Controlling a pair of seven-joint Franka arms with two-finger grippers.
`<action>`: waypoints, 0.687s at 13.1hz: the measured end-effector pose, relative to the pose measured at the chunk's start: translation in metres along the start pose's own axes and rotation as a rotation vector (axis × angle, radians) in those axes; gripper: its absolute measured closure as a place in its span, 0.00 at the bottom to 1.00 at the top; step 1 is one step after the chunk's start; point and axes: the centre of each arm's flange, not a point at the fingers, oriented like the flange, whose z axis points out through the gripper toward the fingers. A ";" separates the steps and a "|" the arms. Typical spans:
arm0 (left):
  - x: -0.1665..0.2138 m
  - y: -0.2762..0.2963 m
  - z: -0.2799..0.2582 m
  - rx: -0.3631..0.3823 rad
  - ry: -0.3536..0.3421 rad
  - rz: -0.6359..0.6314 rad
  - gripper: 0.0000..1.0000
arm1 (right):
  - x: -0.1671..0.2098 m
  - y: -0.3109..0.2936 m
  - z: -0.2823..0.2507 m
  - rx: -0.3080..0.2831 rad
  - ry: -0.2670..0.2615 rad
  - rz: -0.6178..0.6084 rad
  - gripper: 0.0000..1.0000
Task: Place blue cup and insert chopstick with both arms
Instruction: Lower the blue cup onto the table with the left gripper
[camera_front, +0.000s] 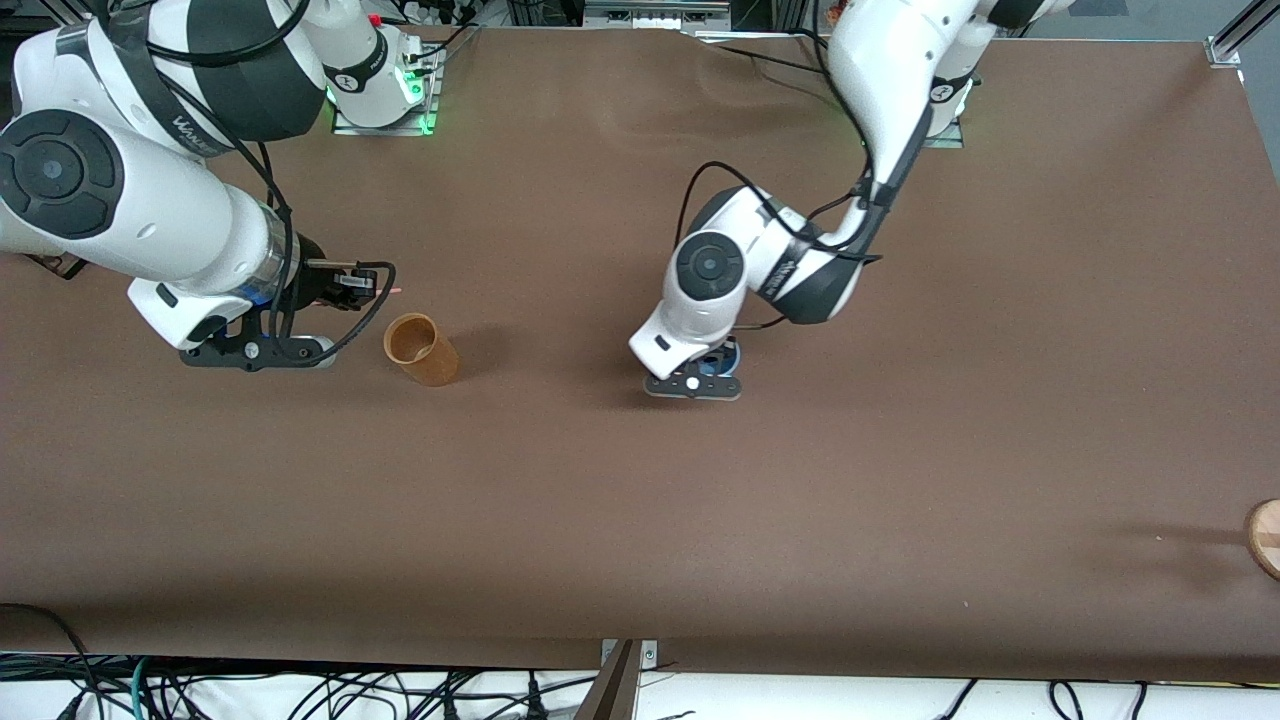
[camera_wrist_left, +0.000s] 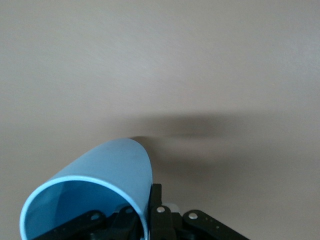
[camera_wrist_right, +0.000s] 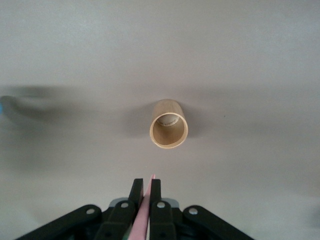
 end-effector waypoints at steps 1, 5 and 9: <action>-0.001 0.008 0.011 0.003 -0.005 -0.014 0.94 | 0.000 0.000 0.000 0.000 0.000 0.000 0.92; 0.005 0.012 0.022 0.002 0.000 -0.049 0.78 | 0.001 -0.008 0.003 0.001 0.007 -0.011 0.92; 0.010 0.013 0.006 -0.045 -0.017 -0.102 0.36 | 0.004 -0.023 0.010 0.003 0.020 -0.028 0.92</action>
